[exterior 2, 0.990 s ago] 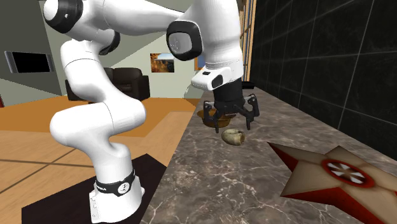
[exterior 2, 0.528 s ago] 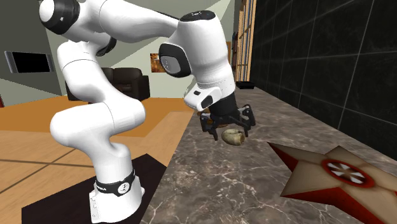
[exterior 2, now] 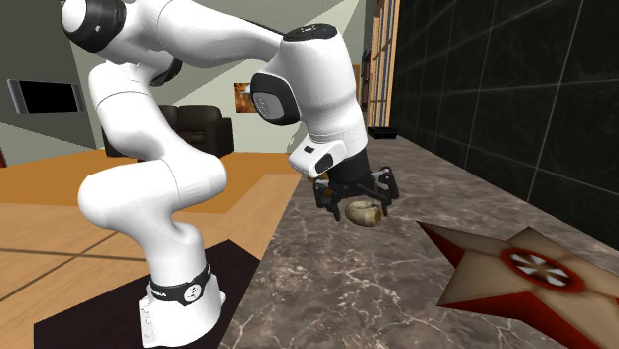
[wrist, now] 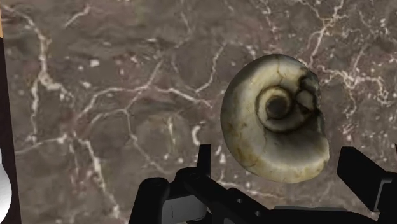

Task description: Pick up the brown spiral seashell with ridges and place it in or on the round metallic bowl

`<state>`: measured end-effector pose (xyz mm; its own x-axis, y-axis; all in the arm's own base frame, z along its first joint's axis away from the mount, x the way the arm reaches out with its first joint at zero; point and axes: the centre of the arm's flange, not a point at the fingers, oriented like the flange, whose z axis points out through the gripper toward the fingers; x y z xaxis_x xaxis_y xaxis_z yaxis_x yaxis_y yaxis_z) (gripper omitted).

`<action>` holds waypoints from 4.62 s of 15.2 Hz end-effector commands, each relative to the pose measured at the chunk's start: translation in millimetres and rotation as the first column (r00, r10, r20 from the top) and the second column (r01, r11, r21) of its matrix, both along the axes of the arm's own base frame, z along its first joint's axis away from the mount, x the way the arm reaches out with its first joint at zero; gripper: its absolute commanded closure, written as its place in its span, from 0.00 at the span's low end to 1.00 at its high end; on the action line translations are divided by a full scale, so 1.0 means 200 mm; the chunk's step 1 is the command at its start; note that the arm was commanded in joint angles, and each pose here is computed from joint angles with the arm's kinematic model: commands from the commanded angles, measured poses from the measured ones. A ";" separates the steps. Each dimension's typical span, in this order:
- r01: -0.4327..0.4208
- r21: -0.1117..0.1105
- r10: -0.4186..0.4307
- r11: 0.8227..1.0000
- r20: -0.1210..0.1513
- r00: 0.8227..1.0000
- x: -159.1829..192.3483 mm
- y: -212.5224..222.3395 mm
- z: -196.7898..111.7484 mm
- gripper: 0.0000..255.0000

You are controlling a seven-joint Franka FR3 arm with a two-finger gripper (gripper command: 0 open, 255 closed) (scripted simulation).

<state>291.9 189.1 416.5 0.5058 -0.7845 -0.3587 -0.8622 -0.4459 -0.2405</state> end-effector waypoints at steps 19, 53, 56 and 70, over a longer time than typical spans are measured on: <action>0.000 0.000 0.000 1.000 0.000 1.000 0.00 0.00 0.24 1.00; 0.000 0.000 0.000 1.000 0.000 1.000 -0.74 0.52 0.42 1.00; 0.000 0.000 0.000 1.000 0.000 1.000 -0.74 0.51 0.39 1.00; -0.129 -0.587 0.400 0.799 0.360 0.843 -1.26 0.85 0.20 0.00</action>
